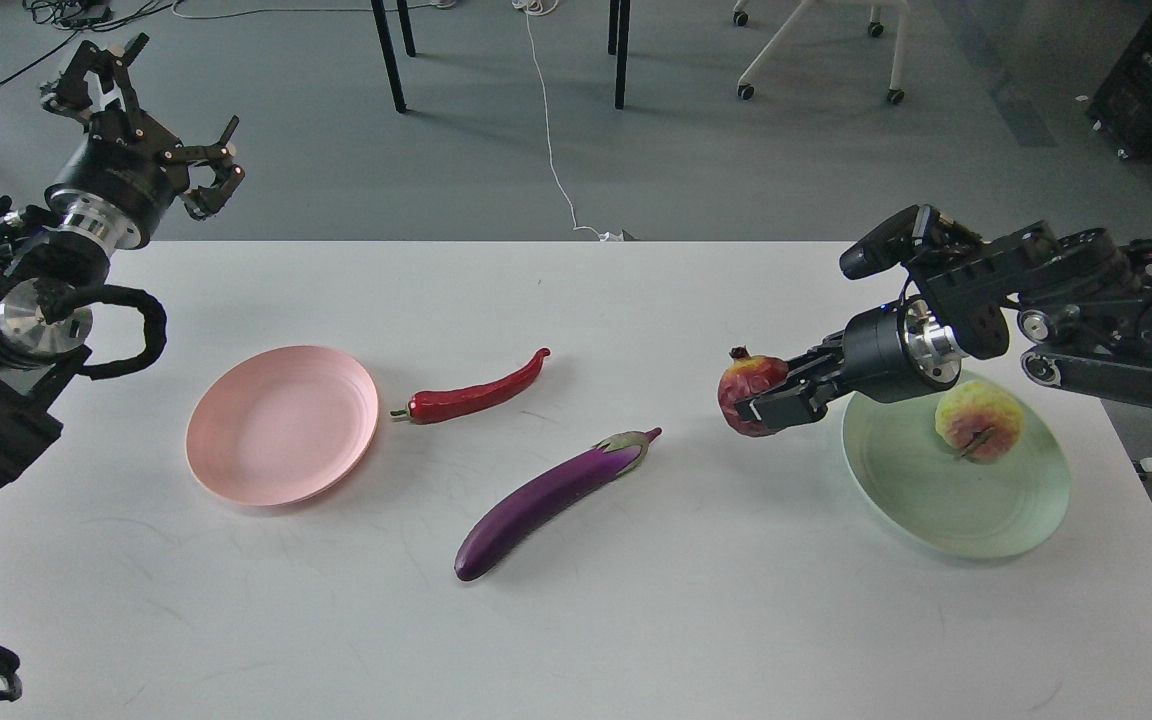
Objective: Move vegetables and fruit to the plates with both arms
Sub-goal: 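Carry the pomegranate onto the green plate and open the right gripper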
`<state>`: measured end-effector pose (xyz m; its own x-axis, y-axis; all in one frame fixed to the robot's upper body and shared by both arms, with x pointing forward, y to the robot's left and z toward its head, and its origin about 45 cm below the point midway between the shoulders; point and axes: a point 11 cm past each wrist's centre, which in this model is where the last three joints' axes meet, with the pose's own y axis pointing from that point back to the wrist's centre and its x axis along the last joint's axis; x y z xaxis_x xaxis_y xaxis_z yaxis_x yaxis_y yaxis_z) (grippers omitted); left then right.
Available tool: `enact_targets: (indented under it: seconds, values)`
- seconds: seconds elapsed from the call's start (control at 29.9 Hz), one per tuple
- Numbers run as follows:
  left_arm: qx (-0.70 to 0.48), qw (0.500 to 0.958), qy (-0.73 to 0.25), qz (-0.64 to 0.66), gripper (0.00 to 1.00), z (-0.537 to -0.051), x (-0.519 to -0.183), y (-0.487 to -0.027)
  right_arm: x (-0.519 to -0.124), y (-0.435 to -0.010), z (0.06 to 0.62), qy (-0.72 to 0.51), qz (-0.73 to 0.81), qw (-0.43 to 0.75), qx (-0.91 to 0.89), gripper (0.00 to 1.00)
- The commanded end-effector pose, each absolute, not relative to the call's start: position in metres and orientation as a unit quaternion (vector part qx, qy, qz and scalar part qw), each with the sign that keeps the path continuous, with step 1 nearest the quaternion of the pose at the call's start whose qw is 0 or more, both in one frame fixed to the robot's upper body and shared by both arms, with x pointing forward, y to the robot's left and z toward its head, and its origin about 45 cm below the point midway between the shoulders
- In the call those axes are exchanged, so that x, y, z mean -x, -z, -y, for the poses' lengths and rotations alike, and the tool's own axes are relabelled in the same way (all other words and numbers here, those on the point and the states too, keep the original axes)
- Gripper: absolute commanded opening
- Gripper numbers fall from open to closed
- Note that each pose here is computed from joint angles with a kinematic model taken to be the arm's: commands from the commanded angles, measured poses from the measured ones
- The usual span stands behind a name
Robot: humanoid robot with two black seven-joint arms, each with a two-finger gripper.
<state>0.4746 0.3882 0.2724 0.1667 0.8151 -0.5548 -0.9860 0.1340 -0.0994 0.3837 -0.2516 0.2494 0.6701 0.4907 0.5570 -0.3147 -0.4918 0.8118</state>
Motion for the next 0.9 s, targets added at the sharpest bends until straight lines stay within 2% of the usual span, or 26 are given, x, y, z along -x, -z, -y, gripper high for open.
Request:
enact_targets:
  seconds: [0.0,0.23,0.4,0.5,0.7,0.87]
  values:
    - [0.227,0.729,-0.618,-0.184,0.98,-0.392,-0.474,-0.275,-0.381,-0.256,0.290,-0.407,-0.049,0.530,-0.742,0.50]
    - [0.226,0.730,-0.619,-0.181,0.98,-0.395,-0.473,-0.277,-0.343,-0.234,0.383,-0.386,-0.086,0.608,-0.689,0.51]
    - [0.218,0.735,-0.616,-0.182,0.98,-0.388,-0.474,-0.273,-0.315,-0.214,0.400,-0.350,-0.086,0.609,-0.707,0.54]
    - [0.216,0.735,-0.616,-0.183,0.98,-0.387,-0.475,-0.272,-0.303,-0.201,0.406,-0.333,-0.090,0.610,-0.713,0.62]
    - [0.216,0.735,-0.616,-0.182,0.98,-0.387,-0.475,-0.273,-0.307,-0.201,0.401,-0.345,-0.074,0.601,-0.717,0.93]
    - [0.217,0.738,-0.612,-0.182,0.98,-0.384,-0.475,-0.274,-0.316,-0.208,0.395,-0.356,-0.059,0.593,-0.719,0.95]
